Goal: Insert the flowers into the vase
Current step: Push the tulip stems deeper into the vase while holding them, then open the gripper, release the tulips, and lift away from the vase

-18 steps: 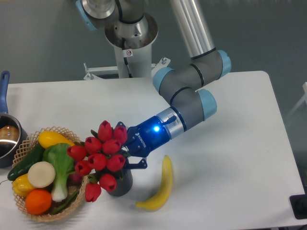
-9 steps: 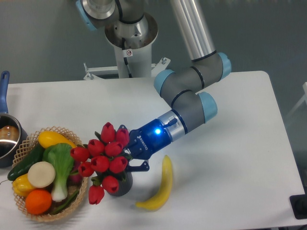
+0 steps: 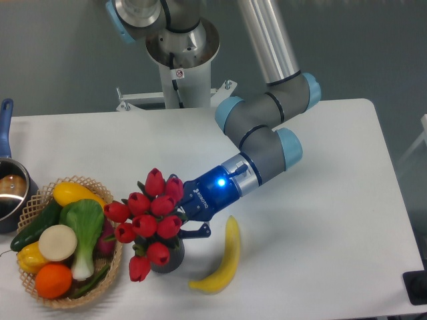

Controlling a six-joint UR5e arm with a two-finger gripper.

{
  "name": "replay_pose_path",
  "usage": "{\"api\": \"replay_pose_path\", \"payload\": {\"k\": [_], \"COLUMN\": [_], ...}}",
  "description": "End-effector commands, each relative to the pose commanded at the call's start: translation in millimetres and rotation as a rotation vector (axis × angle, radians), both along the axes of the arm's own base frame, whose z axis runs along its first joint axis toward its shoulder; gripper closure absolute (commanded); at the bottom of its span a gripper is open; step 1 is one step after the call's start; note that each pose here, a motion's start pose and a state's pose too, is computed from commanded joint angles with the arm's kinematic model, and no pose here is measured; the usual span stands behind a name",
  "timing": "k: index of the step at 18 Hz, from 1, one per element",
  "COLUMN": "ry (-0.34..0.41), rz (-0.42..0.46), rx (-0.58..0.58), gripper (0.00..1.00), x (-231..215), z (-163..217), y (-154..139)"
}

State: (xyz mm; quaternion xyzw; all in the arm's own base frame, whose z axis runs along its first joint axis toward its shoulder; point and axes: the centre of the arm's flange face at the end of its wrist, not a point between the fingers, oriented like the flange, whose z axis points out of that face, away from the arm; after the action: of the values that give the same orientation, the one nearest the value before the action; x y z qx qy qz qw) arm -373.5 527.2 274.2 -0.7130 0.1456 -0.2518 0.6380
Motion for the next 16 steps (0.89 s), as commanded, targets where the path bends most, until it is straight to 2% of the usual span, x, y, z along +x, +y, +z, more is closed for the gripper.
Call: {"api": "replay_pose_path", "payload": {"k": [4, 9, 11, 14, 15, 16], "ry": [-0.001, 0.003, 0.003, 0.005, 0.01, 0.015], "rz": [0.0, 0.0, 0.0, 0.0, -0.001, -0.001], "rx": [-0.001, 0.002, 0.002, 0.003, 0.007, 0.01], "gripper": [0.65, 0.52, 0.49, 0.34, 0.25, 0.23], "x": [0.7, 0.8, 0.8, 1.0, 1.0, 1.3], "z": [-1.0, -0.1, -0.1, 0.9, 1.0, 0.4], "y": [-0.4, -0.5, -0.5, -0.6, -0.6, -0.8]}}
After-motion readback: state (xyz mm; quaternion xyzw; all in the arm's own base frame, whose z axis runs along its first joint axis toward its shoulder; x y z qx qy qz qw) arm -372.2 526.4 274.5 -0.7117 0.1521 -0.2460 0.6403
